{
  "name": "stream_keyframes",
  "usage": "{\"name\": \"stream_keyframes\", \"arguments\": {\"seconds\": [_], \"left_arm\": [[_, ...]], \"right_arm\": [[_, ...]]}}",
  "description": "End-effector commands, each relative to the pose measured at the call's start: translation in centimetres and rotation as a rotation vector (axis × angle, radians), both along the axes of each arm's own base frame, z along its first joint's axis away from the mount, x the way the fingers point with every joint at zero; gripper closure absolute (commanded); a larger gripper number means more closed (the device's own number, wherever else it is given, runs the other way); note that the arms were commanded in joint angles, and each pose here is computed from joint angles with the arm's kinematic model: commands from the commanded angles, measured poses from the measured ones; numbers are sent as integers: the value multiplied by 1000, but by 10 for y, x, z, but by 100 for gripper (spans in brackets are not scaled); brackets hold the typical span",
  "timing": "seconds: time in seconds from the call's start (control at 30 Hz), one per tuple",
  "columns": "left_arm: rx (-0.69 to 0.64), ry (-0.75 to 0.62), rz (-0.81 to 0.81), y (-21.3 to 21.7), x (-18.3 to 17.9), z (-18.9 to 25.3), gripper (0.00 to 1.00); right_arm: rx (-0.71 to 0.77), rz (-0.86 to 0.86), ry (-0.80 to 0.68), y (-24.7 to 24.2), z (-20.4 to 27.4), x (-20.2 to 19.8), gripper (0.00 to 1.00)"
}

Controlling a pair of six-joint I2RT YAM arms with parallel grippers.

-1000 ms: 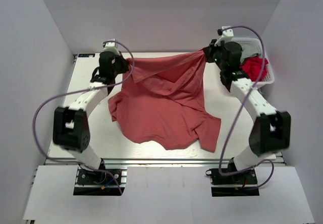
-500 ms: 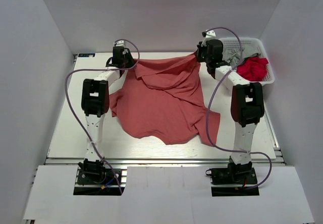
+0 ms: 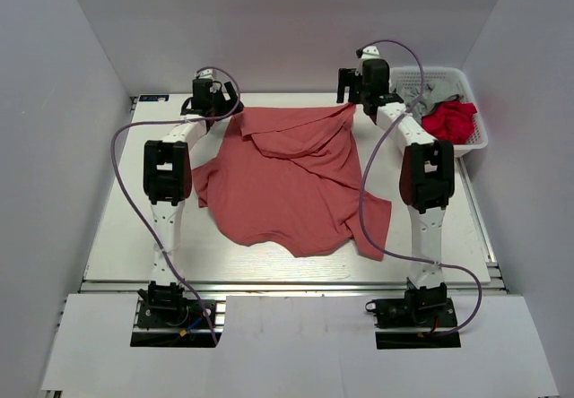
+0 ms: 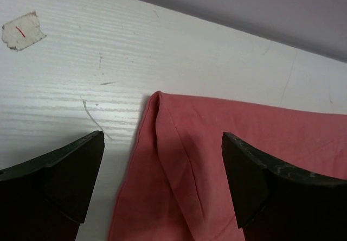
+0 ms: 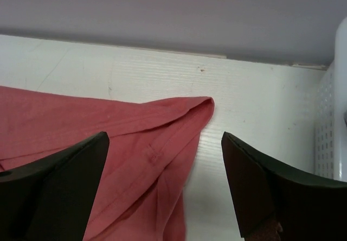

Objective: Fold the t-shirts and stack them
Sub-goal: Flatten out the tshirt

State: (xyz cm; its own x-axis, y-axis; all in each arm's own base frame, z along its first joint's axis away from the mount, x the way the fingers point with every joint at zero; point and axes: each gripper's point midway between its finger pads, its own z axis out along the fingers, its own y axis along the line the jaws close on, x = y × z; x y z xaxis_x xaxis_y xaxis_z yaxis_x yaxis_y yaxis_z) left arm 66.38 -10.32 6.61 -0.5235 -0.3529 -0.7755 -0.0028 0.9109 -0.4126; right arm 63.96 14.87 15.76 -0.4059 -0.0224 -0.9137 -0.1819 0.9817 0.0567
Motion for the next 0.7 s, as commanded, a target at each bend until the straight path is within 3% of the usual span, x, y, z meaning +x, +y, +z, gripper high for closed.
{"name": "stream_keyframes", "arguments": {"seconds": [0.0,0.07,0.17,0.33,0.37,0.4,0.5,0.67], "left_arm": [[1,-98,-33,-5,-8,84,1],[26,-107,-36,-1,-23,107,1],[40,-85,-50,-7,-57,130,1],[-35,32,-141,-25,-147,104,1],[-57,13,-161,-29,-159,106,1],[-70,45,-164,-31,-188,93,1],[-104,128,-200,-38,-233,62,1],[-137,239,-197,-39,-280,21,1]], "right_arm": [[3,-2,-61,-6,63,-21,10],[33,26,-59,-2,80,-38,10],[77,51,44,4,66,-73,10],[176,104,156,20,45,-130,10],[177,94,244,18,10,-152,10],[198,121,225,25,24,-164,10],[200,143,336,32,-21,-205,10],[218,216,467,49,-62,-245,10]]}}
